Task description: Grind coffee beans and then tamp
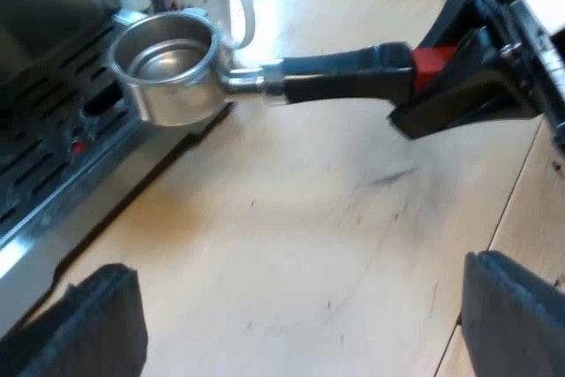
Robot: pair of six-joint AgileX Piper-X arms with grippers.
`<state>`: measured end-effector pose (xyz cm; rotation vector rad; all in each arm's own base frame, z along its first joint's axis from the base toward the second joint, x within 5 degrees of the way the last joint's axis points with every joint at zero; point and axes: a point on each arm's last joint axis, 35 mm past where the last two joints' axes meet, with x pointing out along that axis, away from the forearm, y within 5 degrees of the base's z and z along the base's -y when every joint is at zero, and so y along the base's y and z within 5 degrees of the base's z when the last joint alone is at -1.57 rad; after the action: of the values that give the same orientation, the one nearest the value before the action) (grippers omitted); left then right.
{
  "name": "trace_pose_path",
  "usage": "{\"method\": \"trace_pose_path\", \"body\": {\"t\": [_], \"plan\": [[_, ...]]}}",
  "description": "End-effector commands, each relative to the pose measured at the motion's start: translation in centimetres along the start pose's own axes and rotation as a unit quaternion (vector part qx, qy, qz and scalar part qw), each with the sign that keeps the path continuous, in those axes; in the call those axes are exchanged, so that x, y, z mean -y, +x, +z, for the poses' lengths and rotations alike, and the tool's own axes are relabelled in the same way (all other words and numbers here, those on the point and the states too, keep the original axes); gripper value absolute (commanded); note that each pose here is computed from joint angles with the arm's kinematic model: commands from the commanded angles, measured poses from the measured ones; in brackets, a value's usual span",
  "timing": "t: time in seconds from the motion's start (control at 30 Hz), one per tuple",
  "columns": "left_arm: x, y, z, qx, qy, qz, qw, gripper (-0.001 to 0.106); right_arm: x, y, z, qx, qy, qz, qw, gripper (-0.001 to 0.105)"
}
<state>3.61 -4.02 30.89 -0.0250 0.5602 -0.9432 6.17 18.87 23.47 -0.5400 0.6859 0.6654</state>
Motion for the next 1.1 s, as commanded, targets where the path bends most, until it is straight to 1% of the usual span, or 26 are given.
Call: {"method": "trace_pose_path", "body": {"t": [0.03,0.07,0.1,0.17,0.23,0.27,0.3,0.33,0.43,0.47,0.53,0.57,0.7,0.83,0.93,1.03,1.1], "plan": [[0.0,-0.3,-0.2,-0.010,-0.007,0.019,0.9997,0.075,0.4,-0.1,0.4,0.030,-0.020,0.019,0.9992,0.000],[-0.1,-0.3,-0.4,-0.017,-0.009,0.027,0.9995,0.075,0.5,0.2,0.4,0.033,-0.027,0.034,0.9985,0.000],[-0.1,-0.3,-0.4,-0.018,-0.011,0.029,0.9994,0.075,0.5,0.3,0.3,0.033,-0.033,0.037,0.9982,0.000],[-0.2,-0.1,-0.7,-0.036,-0.023,0.032,0.9986,0.075,0.9,1.4,0.0,0.036,-0.034,0.061,0.9969,0.000],[-0.2,0.0,-0.7,-0.044,-0.032,0.034,0.9980,0.075,1.4,2.0,-0.5,0.037,-0.024,0.053,0.9976,0.000],[-0.4,0.1,-0.8,-0.051,-0.045,0.040,0.9969,0.075,1.6,2.5,-1.0,0.033,-0.022,0.052,0.9978,0.000],[-0.4,0.2,-0.7,-0.053,-0.048,0.040,0.9966,0.075,1.7,2.7,-1.3,0.030,-0.024,0.054,0.9978,0.000],[-0.5,0.4,-0.7,-0.057,-0.054,0.042,0.9960,0.075,1.8,3.0,-1.8,0.024,-0.030,0.061,0.9974,0.000],[-0.6,0.8,-0.6,-0.069,-0.058,0.045,0.9949,0.075,1.7,3.7,-3.0,0.022,-0.062,0.068,0.9955,0.000],[-0.7,1.0,-0.5,-0.075,-0.060,0.046,0.9943,0.075,1.6,3.9,-3.4,0.024,-0.068,0.068,0.9951,0.000],[-0.9,1.3,-0.5,-0.083,-0.063,0.047,0.9934,0.075,1.6,4.1,-3.7,0.028,-0.069,0.069,0.9949,0.000],[-1.0,1.5,-0.4,-0.089,-0.066,0.047,0.9927,0.075,1.5,4.4,-4.3,0.033,-0.071,0.069,0.9945,0.000],[-1.2,2.1,-0.3,-0.104,-0.071,0.049,0.9908,0.075,1.5,5.1,-6.0,0.030,-0.077,0.067,0.9943,0.000],[-1.3,2.5,-0.3,-0.115,-0.074,0.050,0.9893,0.075,1.4,5.5,-7.1,0.030,-0.077,0.068,0.9943,0.000],[-1.5,2.9,-0.1,-0.120,-0.065,0.048,0.9894,0.075,1.5,5.9,-8.0,0.031,-0.076,0.055,0.9951,0.000],[-1.6,3.2,0.1,-0.121,-0.052,0.045,0.9903,0.075,1.3,6.4,-8.5,0.031,-0.076,0.056,0.9951,0.000],[-1.7,3.4,0.2,-0.120,-0.050,0.041,0.9907,0.075,1.1,6.8,-8.5,0.030,-0.076,0.056,0.9951,0.000]]}}
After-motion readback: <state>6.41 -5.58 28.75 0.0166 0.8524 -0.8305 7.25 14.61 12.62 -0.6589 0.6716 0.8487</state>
